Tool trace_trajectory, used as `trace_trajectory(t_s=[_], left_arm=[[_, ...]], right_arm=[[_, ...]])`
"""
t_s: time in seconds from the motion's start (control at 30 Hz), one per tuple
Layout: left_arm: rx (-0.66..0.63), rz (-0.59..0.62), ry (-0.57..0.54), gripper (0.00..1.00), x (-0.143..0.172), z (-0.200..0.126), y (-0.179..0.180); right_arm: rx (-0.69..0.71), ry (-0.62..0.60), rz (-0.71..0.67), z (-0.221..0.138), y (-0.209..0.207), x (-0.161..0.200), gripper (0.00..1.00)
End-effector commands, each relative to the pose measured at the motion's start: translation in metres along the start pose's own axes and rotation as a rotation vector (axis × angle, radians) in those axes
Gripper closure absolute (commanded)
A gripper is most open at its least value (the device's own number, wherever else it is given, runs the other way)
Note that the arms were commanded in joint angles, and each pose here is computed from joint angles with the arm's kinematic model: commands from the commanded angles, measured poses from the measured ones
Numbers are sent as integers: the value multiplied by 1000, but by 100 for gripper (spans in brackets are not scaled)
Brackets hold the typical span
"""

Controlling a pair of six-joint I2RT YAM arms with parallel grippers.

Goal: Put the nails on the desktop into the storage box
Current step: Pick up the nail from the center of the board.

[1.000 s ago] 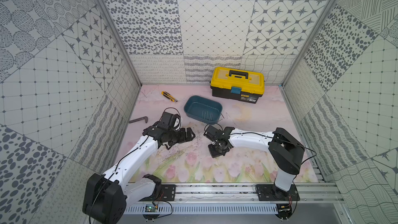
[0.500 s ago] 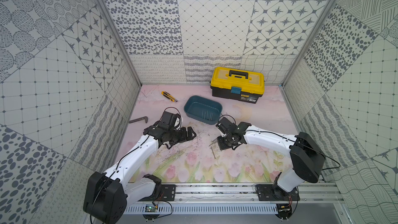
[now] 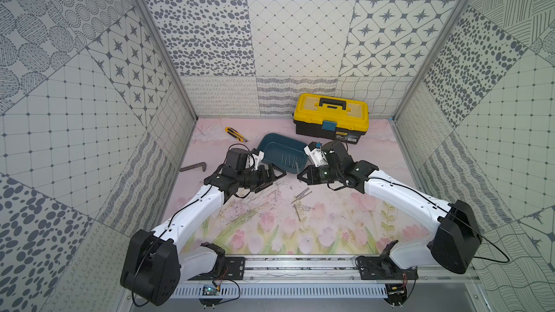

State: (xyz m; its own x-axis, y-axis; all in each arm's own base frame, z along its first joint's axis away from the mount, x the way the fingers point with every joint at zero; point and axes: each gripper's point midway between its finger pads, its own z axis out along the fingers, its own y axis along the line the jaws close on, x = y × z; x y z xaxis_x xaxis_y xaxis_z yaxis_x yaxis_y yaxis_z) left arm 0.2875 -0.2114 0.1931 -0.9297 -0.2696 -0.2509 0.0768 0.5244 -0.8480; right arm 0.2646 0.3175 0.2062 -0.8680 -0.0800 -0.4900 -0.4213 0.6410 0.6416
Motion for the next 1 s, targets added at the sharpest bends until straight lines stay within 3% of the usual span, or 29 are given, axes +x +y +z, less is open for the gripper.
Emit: trace_trajectory(t_s=[0.0, 0.33, 0.6, 0.77, 0.97], left_arm=[[317, 31, 13, 1, -22, -9, -76], [427, 22, 58, 9, -34, -6, -100], [437, 17, 82, 22, -34, -3, -101], [433, 8, 74, 39, -36, -2, -100], [425, -1, 67, 49, -41, 0, -97]], right_arm=[[-148, -61, -9, -8, 35, -27, 100], [-249, -80, 51, -1, 49, -39, 100], [-267, -93, 105, 1, 40, -45, 100], [-307, -88, 127, 0, 43, -48, 100], [-334, -74, 144, 1, 44, -45, 100]])
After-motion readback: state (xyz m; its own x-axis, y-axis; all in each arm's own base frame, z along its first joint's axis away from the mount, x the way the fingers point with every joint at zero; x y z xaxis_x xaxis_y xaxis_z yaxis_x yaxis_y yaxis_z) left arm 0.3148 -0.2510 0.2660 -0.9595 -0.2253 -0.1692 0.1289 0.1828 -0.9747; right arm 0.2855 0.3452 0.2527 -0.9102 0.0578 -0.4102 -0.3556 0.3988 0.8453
